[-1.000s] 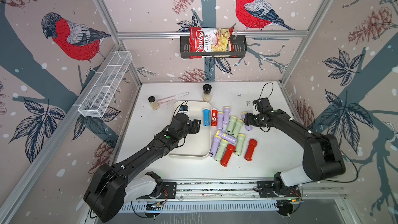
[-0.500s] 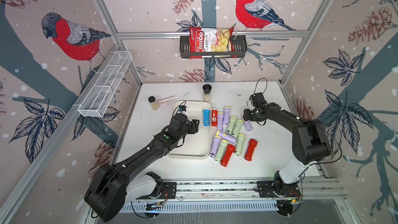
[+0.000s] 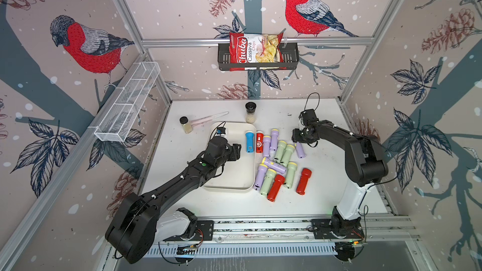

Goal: Put the flashlights into the storage boxes
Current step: Pick up the flashlight from the center of the board.

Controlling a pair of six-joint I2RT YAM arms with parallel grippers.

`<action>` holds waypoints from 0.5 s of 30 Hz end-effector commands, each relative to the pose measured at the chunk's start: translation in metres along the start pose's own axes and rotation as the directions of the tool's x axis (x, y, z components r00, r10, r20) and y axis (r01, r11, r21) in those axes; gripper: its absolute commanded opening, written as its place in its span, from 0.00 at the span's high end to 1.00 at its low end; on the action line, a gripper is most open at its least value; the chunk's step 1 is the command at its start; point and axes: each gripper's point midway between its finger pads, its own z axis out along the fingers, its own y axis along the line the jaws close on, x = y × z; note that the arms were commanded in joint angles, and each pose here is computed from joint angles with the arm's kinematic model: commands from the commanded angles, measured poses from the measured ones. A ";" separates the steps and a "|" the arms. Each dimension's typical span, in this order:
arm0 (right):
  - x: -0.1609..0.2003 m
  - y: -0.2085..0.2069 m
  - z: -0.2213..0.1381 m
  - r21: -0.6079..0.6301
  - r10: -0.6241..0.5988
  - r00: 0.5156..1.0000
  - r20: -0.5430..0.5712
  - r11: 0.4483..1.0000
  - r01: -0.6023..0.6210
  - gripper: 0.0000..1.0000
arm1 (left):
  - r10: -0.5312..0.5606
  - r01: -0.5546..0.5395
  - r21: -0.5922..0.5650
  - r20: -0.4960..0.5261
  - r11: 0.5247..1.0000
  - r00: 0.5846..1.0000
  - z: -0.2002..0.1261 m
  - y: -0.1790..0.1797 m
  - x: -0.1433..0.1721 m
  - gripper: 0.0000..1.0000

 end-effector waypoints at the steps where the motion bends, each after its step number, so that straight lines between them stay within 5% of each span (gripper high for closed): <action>1: -0.002 0.003 0.005 -0.015 -0.007 1.000 -0.002 1.000 0.007 0.44 | -0.004 0.004 0.011 0.033 1.000 0.999 -0.001 -0.002 -0.009 0.34; 15: -0.014 -0.002 -0.002 0.020 0.006 0.999 0.046 1.000 -0.007 0.57 | 0.014 -0.013 -0.013 0.033 1.000 0.999 -0.001 0.004 -0.012 0.34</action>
